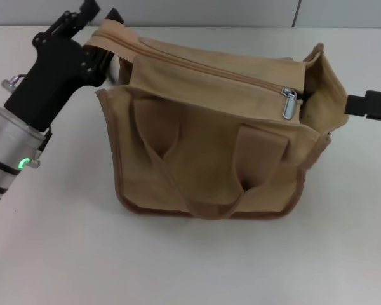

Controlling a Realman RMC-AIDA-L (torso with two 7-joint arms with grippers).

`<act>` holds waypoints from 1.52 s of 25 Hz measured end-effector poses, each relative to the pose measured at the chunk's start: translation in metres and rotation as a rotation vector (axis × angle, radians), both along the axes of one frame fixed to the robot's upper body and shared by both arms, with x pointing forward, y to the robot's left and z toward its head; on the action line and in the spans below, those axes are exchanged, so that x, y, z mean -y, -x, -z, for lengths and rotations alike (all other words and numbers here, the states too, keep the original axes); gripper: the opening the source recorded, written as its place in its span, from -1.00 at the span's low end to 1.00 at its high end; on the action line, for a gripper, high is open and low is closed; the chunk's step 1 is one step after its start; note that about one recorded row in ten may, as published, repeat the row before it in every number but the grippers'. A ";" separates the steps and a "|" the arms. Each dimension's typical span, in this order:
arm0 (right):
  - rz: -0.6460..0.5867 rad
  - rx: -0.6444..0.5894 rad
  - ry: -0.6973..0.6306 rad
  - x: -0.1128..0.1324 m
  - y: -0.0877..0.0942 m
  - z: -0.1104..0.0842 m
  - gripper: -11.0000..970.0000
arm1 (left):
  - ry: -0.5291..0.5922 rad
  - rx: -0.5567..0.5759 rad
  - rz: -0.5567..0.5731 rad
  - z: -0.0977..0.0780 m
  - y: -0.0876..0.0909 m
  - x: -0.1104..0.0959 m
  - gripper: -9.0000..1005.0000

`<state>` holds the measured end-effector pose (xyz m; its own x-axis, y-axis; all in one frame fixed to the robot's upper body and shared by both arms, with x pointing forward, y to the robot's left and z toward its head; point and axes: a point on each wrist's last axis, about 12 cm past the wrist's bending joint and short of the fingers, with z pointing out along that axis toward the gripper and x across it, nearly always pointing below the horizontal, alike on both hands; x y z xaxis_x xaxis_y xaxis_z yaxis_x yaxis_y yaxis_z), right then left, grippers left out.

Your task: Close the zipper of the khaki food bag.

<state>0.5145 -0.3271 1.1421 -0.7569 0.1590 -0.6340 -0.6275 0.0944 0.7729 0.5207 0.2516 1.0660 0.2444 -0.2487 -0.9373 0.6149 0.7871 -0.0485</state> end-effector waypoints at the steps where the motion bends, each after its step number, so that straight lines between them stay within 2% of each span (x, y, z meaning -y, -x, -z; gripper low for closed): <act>1: 0.000 0.000 0.000 0.000 0.000 0.000 -0.09 | 0.013 -0.013 0.005 0.001 0.001 -0.002 -0.35; 2: -0.011 0.029 -0.002 -0.003 0.001 0.000 -0.01 | 0.023 -0.023 0.011 0.001 0.002 -0.003 -0.17; 5: -0.063 0.170 -0.015 -0.009 0.007 -0.001 0.13 | 0.040 -0.053 0.047 0.003 0.005 -0.004 -0.03; 8: -0.097 0.350 -0.041 -0.014 0.019 0.002 0.26 | 0.016 -0.110 0.168 0.004 0.008 -0.005 0.11; 11: -0.085 0.505 -0.054 -0.019 0.030 0.009 0.26 | -0.032 -0.153 0.292 -0.002 0.012 -0.016 0.25; 15: -0.096 0.630 -0.042 -0.027 0.036 0.017 0.27 | -0.042 -0.148 0.338 -0.014 0.023 -0.040 0.43; 18: -0.149 0.684 -0.031 -0.035 0.039 0.022 0.28 | -0.011 -0.147 0.331 -0.024 0.029 -0.057 0.56; 23: -0.247 0.707 0.023 -0.051 0.040 0.033 0.30 | 0.009 -0.117 0.354 -0.033 0.042 -0.072 0.56; 27: -0.255 0.714 0.066 -0.057 0.041 0.042 0.32 | 0.005 -0.105 0.409 -0.034 0.054 -0.075 0.56; 28: -0.248 0.710 0.078 -0.057 0.041 0.044 0.32 | -0.013 -0.116 0.480 -0.032 0.064 -0.073 0.56; 32: -0.210 0.715 0.104 -0.055 0.048 0.055 0.34 | -0.101 -0.167 0.598 -0.019 0.078 -0.060 0.56; 35: -0.182 0.720 0.114 -0.053 0.054 0.060 0.35 | -0.202 -0.154 0.653 -0.002 0.093 -0.047 0.56; 38: -0.158 0.708 0.130 -0.052 0.057 0.066 0.36 | -0.256 -0.134 0.675 0.006 0.099 -0.041 0.56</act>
